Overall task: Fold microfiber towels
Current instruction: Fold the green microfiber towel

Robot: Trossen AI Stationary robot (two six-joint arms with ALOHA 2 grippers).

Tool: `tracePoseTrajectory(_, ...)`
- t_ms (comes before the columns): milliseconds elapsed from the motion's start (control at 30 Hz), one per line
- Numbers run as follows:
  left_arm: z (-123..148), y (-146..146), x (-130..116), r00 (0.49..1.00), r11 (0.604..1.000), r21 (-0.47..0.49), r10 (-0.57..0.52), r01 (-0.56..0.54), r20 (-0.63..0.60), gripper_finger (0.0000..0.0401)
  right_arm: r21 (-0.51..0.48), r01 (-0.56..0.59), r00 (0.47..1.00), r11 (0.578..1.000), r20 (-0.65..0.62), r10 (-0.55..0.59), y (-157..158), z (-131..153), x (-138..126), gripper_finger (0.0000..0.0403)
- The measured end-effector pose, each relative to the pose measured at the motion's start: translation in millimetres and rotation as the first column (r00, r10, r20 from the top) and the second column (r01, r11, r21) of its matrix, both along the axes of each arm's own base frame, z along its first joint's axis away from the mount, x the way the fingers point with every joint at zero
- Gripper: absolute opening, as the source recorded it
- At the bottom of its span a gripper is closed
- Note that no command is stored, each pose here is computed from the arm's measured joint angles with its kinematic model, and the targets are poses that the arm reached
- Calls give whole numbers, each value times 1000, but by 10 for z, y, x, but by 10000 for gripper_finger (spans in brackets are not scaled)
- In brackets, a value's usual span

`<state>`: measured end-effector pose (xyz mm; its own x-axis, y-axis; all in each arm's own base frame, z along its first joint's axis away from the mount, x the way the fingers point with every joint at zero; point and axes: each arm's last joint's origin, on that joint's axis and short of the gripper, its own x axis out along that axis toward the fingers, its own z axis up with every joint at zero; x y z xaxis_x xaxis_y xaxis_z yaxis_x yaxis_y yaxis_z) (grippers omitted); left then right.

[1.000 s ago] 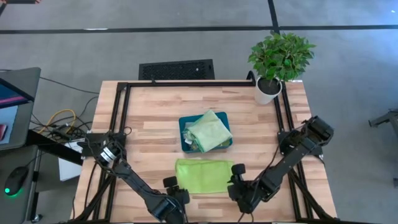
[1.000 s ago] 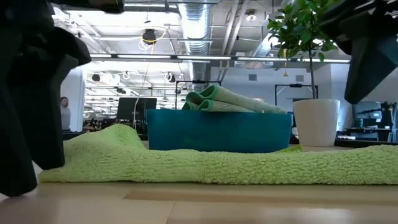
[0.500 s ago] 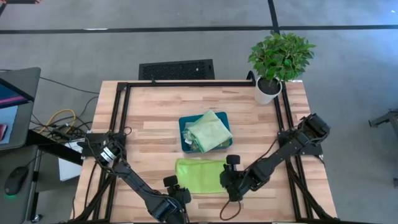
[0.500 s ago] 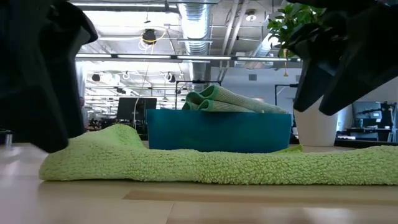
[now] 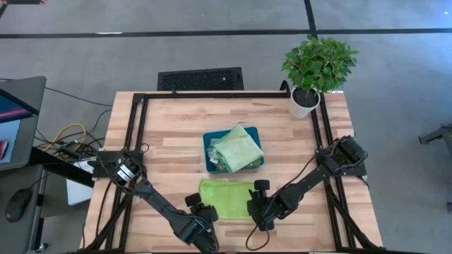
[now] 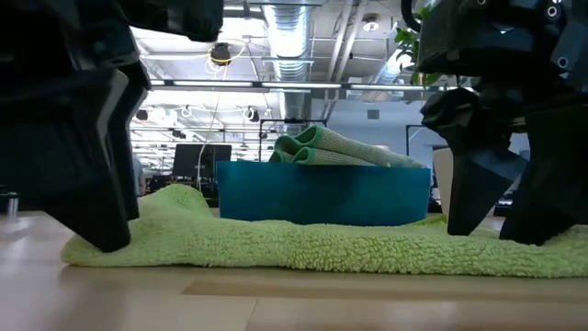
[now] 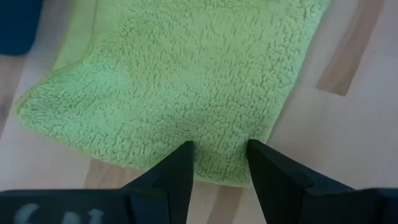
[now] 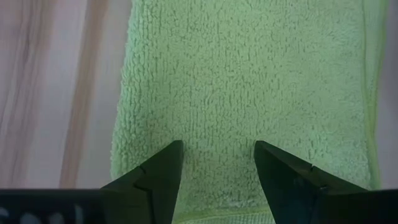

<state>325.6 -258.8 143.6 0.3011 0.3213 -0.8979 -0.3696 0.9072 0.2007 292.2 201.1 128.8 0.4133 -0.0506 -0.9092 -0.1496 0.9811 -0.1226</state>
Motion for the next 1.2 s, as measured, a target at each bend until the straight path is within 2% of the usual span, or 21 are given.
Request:
tracePoseTrajectory(167, -7, 70, 54, 999, 999, -47, 21, -23, -41, 114, 0, 1, 1000, 1000, 1, -1, 0, -1, 1, 225)
tracePoseTrajectory(433, -10, 148, 111, 998, 998, -55, 21, -25, -60, 9, 0, -1, 1000, 1000, 3, 1, 4, 12, -6, 225)
tracePoseTrajectory(667, 94, 178, 210, 999, 999, -35, -34, 33, -41, 3, 1, 0, 1000, 1000, 2, 0, 3, 12, -6, 225)
tracePoseTrajectory(900, 252, 307, 431, 987, 987, 1, -160, 160, -20, 2, 0, 1, 1000, 1000, 2, -1, -3, 16, -4, 225)
tracePoseTrajectory(1067, 395, 424, 596, 965, 965, 29, -260, 260, -16, 1, 2, 1, 1000, 1000, 1, -1, -3, 16, -4, 225)
tracePoseTrajectory(1200, 493, 488, 715, 933, 932, 57, -360, 359, -3, 1, -1, -1, 1000, 1000, -1, 1, -5, 30, -8, 225)
